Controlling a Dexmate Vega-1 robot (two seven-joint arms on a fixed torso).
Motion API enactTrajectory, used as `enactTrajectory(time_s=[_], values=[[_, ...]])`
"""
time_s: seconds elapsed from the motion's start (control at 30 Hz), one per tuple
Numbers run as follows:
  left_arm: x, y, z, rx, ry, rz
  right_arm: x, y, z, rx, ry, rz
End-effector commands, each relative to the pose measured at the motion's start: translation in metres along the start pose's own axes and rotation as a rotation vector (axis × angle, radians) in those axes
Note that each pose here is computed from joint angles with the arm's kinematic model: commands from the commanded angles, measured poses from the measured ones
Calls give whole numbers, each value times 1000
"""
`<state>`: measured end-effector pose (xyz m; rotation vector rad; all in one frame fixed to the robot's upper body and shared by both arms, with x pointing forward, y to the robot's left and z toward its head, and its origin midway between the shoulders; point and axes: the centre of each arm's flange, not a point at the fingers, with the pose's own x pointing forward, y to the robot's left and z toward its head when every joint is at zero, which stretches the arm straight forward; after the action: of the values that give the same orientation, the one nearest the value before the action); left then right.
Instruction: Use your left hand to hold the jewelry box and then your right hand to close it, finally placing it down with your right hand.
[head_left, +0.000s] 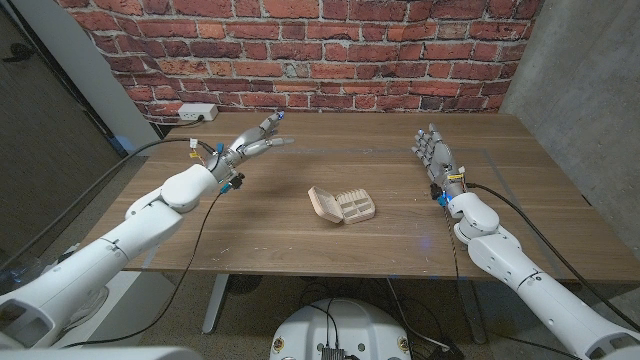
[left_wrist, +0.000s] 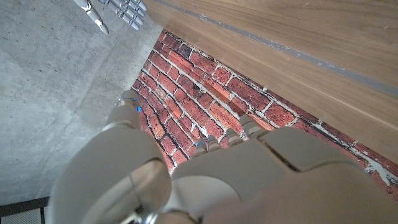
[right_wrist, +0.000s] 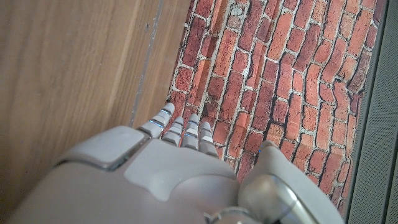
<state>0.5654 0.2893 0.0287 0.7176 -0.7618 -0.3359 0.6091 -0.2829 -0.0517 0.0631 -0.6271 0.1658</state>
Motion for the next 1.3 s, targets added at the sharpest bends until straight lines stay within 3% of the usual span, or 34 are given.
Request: enactTrajectory(time_s=[0.03,0.33,0.63,0.97,1.3], values=[[-17,12,32,199,5,-95,-13,5,4,-2,-11,-11],[-26,22,55,335,1,-133,-18,11,4,0,-13,-19],[-31,30,90,570,8,-197,-24,15,3,2,-15,-38],[-31,23,133,823,2,-304,-29,19,2,4,-14,-55],[-26,15,158,996,6,-357,-32,19,-2,11,-12,-68]])
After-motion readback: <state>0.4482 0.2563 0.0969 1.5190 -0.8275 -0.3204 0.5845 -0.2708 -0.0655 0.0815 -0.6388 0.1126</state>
